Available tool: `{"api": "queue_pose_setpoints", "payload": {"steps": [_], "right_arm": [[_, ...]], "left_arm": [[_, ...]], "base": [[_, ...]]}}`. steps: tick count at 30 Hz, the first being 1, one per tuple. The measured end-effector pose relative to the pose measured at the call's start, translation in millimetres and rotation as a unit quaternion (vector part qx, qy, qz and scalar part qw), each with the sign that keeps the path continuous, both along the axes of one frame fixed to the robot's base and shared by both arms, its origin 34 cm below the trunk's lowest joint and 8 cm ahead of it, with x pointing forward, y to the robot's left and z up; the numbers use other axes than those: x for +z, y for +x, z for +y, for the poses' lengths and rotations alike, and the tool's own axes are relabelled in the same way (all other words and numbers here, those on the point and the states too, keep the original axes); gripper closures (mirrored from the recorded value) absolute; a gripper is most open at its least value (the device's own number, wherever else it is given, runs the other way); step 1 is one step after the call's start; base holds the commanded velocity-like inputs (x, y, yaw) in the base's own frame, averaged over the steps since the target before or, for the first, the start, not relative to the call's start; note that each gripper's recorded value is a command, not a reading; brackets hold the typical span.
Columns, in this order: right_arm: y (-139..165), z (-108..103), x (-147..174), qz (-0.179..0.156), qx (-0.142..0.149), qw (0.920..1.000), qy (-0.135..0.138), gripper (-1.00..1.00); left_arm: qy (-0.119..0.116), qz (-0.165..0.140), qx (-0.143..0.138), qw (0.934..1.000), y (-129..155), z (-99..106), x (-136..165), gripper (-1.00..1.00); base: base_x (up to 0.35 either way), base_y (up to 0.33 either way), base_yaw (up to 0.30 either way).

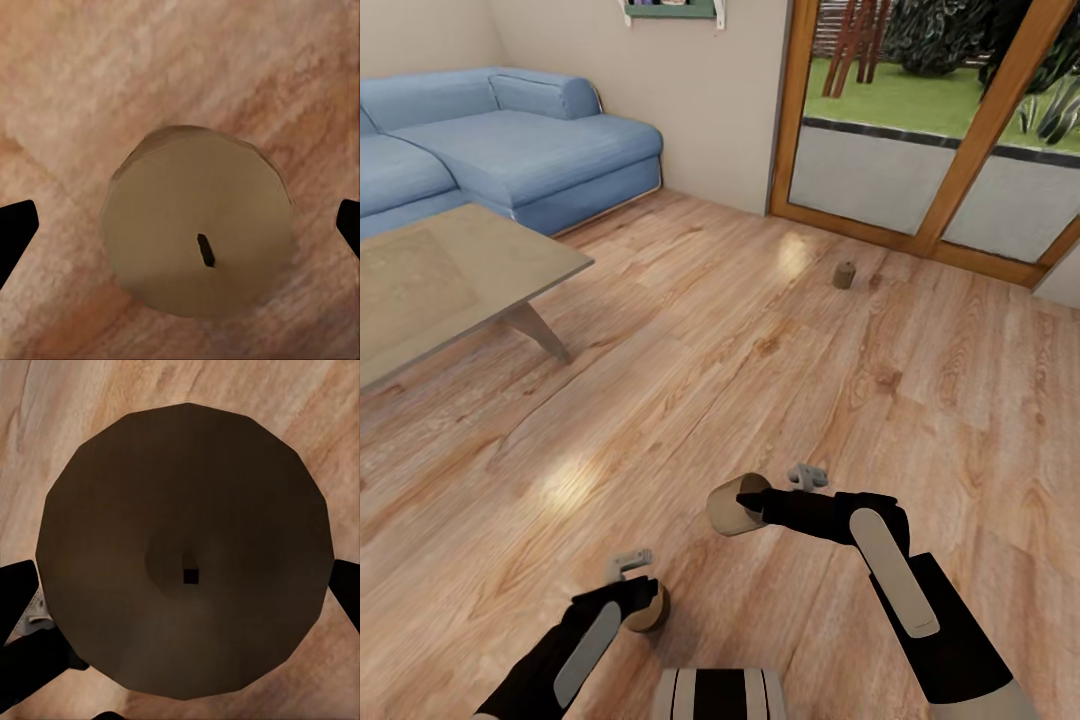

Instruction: Place each of the two pumpkins and all three candles from the living room inside a cabinet in the living room (use any cabinet), then make sure every cabinet is closed, and position the cauldron so it is next to a table in the living room.

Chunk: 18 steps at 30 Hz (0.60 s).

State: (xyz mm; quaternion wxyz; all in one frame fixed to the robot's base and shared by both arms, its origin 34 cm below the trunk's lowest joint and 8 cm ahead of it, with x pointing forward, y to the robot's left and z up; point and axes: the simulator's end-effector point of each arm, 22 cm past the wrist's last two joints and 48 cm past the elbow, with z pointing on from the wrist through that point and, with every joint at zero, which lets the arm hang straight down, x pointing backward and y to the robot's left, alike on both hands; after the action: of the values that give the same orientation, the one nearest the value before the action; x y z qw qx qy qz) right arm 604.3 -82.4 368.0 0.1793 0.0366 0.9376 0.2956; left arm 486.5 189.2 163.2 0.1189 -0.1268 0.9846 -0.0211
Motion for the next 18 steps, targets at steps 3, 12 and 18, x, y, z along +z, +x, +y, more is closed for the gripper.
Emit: {"api": "queue_pose_setpoints", "payload": {"steps": [3, 12, 18], "right_arm": [[-0.2, 0.6, 0.2, 0.000, 0.000, 1.0000, 0.001, 1.00], [-3.3, 1.0, -11.0, 0.011, 0.001, 0.9999, 0.002, 1.00], [-4.4, 6.6, -9.4, 0.011, 0.004, 0.9998, 0.017, 1.00]], "left_arm": [[-0.004, -0.013, -0.016, 0.9998, 2.0, -15.2, 2.3, -1.00], [-0.010, -0.008, -0.025, 0.9996, -4.4, -28.8, -4.4, -1.00], [-0.006, -0.028, -0.012, 0.9995, 3.7, -24.2, -4.0, -1.00]], "base": [[0.000, 0.000, 0.000], [0.000, 0.000, 0.000], [0.000, 0.000, 0.000]]}}
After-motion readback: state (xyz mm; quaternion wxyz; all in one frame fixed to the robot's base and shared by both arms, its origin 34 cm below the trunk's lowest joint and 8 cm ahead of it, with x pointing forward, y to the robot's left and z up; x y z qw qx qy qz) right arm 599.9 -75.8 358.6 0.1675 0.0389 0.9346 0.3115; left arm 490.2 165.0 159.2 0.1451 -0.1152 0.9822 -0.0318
